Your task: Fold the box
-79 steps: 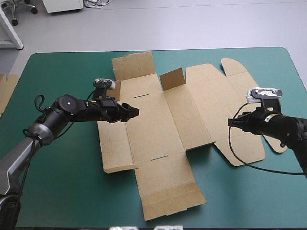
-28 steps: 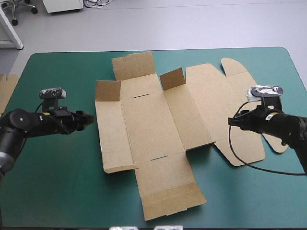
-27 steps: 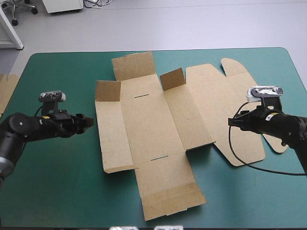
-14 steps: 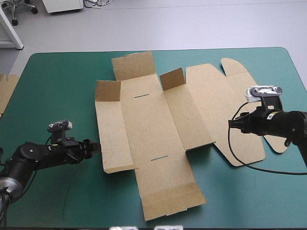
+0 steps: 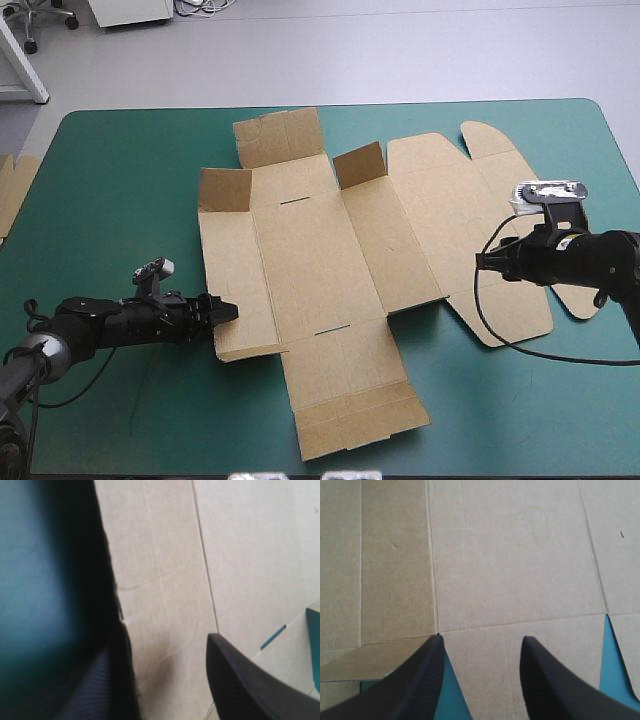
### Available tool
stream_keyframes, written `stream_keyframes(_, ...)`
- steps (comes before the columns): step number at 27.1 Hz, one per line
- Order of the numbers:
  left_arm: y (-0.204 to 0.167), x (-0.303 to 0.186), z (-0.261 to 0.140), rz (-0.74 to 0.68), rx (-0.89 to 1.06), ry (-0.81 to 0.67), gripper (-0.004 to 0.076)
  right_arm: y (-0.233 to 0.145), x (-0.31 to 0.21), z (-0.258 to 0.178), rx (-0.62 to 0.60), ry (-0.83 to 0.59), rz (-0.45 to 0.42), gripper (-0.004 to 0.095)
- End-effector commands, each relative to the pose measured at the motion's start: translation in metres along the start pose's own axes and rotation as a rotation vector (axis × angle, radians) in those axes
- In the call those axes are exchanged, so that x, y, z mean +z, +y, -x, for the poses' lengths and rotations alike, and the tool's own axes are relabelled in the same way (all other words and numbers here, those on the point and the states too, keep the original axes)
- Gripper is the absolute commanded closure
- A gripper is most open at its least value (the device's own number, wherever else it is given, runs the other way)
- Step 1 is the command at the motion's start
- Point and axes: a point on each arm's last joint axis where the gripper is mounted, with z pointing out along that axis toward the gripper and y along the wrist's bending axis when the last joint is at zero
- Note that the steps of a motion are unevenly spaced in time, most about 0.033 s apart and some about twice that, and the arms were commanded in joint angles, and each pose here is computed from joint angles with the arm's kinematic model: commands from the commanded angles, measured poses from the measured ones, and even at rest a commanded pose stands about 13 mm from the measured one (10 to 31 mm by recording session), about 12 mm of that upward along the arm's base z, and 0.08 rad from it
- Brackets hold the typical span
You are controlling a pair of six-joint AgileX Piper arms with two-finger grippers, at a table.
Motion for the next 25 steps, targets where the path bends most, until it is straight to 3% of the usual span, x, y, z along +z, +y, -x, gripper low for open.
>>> stream_keyframes(1,-0.006,0.004,0.008,-0.088,-0.017,-0.028,0.0321,0.001,-0.015,0.010,-0.002,-0.095,-0.006,0.0459)
stream_keyframes(6,-0.005,0.013,0.006,-0.165,-0.030,0.021,0.0321,0.000,-0.015,0.010,-0.003,-0.093,-0.007,0.0459)
stream_keyframes(12,-0.006,0.012,0.016,-0.178,-0.054,-0.086,0.0357,0.000,-0.015,0.010,-0.003,-0.095,-0.008,0.0459)
stream_keyframes(17,-0.006,0.013,0.017,-0.173,-0.053,-0.091,0.0451,0.000,-0.015,0.010,-0.005,-0.091,-0.009,0.0467)
stream_keyframes(22,-0.013,0.017,0.016,-0.191,-0.014,-0.096,0.0636,0.000,-0.015,0.010,-0.005,-0.089,-0.008,0.0467)
stream_keyframes(25,-0.017,0.026,0.011,-0.162,0.008,-0.070,0.0670,0.000,-0.015,0.010,-0.005,-0.086,-0.008,0.0467)
